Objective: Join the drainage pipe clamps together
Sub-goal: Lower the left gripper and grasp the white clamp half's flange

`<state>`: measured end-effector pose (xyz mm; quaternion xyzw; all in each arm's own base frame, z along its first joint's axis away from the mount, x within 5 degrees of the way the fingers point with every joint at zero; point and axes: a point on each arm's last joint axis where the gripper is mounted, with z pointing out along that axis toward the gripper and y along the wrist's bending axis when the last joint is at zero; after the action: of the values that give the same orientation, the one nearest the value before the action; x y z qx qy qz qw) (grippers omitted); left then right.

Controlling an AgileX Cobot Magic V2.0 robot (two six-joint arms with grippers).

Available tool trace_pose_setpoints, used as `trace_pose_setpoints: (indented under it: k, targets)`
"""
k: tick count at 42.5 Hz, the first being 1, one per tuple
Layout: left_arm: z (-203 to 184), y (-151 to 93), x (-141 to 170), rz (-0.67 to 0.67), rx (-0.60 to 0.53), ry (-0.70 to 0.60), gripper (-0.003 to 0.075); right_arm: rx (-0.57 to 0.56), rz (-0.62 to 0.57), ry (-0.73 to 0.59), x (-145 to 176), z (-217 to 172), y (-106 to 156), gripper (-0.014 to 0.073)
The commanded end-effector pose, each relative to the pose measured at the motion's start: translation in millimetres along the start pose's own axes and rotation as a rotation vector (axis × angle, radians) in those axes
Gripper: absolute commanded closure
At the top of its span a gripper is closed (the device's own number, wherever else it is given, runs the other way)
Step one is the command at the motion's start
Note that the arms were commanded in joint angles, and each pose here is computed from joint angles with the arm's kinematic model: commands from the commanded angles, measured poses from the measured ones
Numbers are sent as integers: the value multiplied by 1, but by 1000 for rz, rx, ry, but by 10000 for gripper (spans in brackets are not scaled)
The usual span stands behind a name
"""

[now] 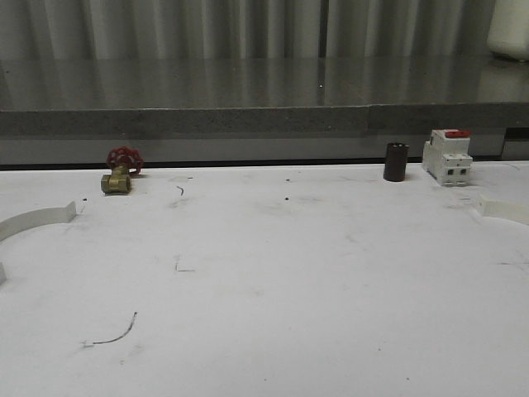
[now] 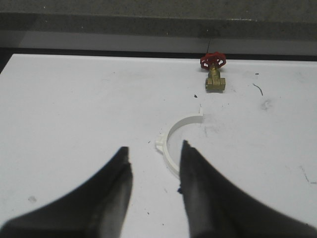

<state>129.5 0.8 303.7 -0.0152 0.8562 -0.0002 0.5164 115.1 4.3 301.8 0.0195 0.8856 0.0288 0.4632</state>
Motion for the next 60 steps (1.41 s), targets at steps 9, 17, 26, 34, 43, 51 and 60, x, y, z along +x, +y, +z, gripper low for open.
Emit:
trace_pose_setpoints:
  k: [9,17,26,34,43,51,60]
  targets:
    - [16,-3,-34,62,-2,133,228,-3,-1,-88,-15,-5,1,170]
    - [59,-17,-47,110,42,263,228,-3,-1,-88,-15,-5,1,170]
    - [115,-23,-56,135,32,411,228,-3,-1,-88,-15,-5,1,170]
    - [169,-25,-51,170,11,546,228,-3,-1,-88,-15,-5,1,170]
    - [218,-17,-35,144,-14,667,228,-3,-1,-88,-15,-5,1,170]
    - [247,-19,-25,136,-4,668,228,-3,-1,-88,-15,-5,1,170]
    - [268,-21,-22,125,1,680,228,-3,-1,-88,-15,-5,1,170]
